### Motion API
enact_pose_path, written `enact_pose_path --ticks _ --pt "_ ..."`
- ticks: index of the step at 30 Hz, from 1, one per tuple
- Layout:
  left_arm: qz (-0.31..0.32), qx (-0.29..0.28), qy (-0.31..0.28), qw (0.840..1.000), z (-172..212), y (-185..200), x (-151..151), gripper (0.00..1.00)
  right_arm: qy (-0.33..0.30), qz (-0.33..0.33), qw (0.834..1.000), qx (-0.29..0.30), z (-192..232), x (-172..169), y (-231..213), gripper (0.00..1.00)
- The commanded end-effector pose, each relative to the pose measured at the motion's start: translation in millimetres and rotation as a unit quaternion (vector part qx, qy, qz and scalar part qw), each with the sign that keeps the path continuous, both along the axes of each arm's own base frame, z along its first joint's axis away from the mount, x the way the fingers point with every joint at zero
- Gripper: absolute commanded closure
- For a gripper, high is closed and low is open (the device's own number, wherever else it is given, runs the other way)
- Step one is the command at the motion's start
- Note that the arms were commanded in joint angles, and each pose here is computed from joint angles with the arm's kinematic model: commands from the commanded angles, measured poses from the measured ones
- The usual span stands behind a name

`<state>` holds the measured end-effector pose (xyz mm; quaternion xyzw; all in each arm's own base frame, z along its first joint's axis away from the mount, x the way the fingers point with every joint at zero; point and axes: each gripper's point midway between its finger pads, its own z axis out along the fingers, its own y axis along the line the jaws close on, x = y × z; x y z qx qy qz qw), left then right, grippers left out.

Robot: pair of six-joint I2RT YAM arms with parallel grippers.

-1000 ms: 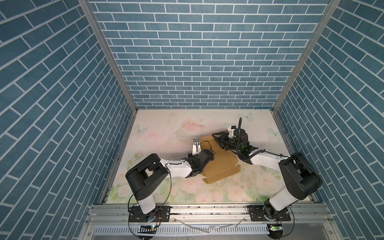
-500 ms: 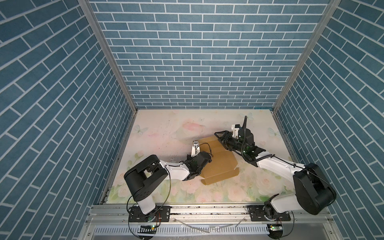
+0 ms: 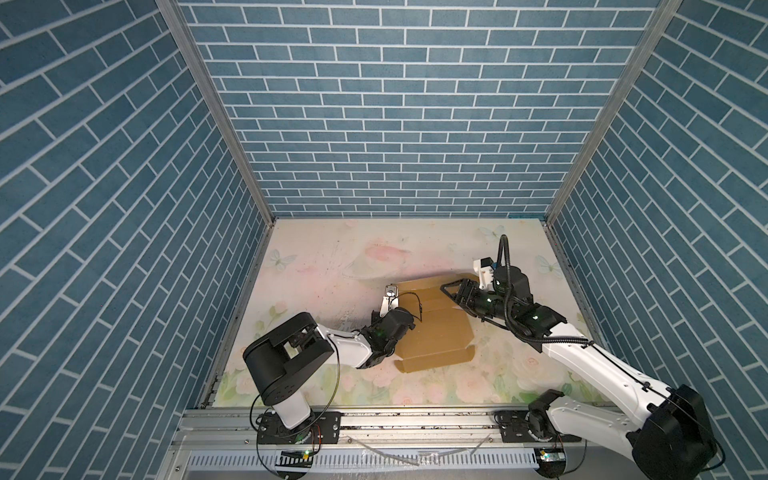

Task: Fold the paper box

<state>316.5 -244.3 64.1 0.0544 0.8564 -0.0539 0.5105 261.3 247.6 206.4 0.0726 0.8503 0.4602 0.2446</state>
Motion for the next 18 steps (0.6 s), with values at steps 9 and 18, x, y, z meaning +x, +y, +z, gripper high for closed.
enact_pose_path --ticks 9,18 --pt "-0.024 -0.009 -0.03 0.999 20.2 -7.5 4.8 0.89 -0.074 0.034 0.996 -0.023 23.9 55.1 31.2 0.56" --pt "-0.013 -0.003 -0.034 0.999 18.3 -3.5 6.3 0.9 -0.062 0.057 0.996 0.004 10.1 79.2 57.7 0.83"
